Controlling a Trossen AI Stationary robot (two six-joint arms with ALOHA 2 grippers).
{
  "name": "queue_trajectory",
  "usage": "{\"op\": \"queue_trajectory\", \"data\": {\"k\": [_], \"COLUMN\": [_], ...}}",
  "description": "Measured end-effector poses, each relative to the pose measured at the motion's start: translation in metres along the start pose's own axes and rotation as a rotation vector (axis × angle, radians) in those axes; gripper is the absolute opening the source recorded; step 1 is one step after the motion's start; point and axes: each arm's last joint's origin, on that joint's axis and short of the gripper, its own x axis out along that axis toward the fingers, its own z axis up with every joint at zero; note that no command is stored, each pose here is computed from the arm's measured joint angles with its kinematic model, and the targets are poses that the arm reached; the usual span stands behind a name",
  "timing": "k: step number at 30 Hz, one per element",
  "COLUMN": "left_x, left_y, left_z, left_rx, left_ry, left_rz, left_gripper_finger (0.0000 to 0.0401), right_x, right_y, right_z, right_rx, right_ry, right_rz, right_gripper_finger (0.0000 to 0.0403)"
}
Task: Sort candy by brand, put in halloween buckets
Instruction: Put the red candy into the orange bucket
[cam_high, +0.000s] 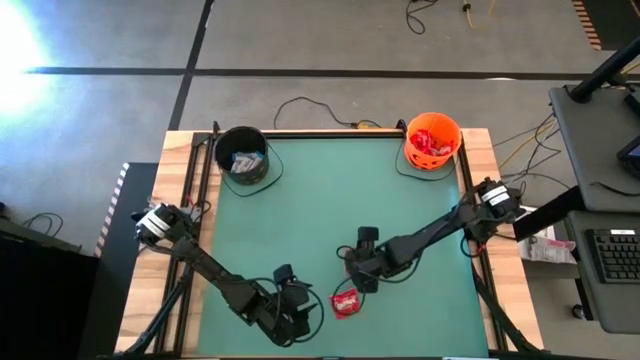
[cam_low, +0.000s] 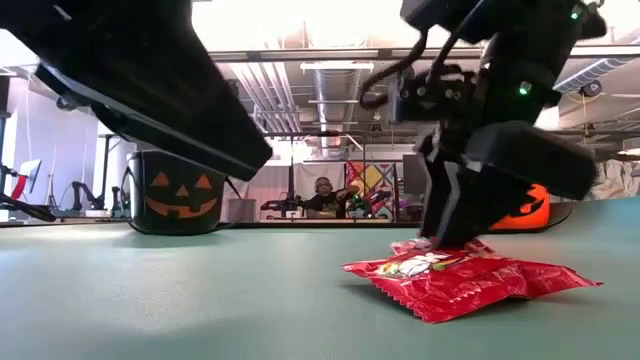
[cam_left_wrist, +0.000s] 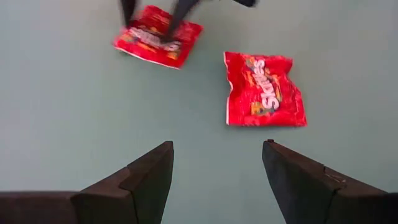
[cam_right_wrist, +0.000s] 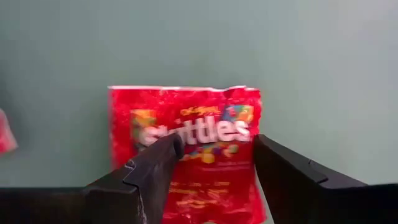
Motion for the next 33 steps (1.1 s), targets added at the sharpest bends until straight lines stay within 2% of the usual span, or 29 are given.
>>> {"op": "queue_trajectory", "data": {"k": [3, 7, 11, 14, 18, 23, 28, 33], "left_x": [0.0, 0.0, 0.0, 0.0, 0.0, 0.008, 0.02, 0.026], "left_y": [0.0, 0.0, 0.0, 0.0, 0.001, -0.004, -0.008, -0.008], "left_z": [0.001, 0.001, 0.001, 0.001, 0.002, -0.002, -0.014, -0.022], "left_rx": [-0.002, -0.002, -0.002, -0.007, -0.012, -0.034, -0.04, -0.064], "left_ry": [-0.018, -0.02, -0.021, -0.026, -0.061, -0.1, -0.078, -0.059], "left_rz": [0.014, 0.015, 0.015, 0.013, 0.043, 0.043, 0.03, 0.031], "left_gripper_finger": [0.0232, 0.0232, 0.0232, 0.0232, 0.0232, 0.0232, 0.0232, 0.0232], "right_x": [0.007, 0.009, 0.011, 0.018, 0.032, 0.041, 0.036, 0.016], "right_y": [-0.002, -0.005, -0.007, -0.007, -0.011, -0.015, -0.021, -0.027], "right_z": [-0.003, -0.007, -0.006, -0.011, -0.019, -0.024, -0.022, -0.015], "right_rx": [0.022, 0.038, 0.038, 0.048, 0.117, 0.129, 0.136, 0.142], "right_ry": [0.03, 0.019, 0.031, 0.048, 0.11, 0.152, 0.147, 0.096], "right_rz": [0.097, 0.043, 0.072, 0.089, 0.114, 0.106, 0.113, 0.122], "right_gripper_finger": [0.0209, 0.0209, 0.0206, 0.0185, 0.0134, 0.0086, 0.007, 0.0063]}}
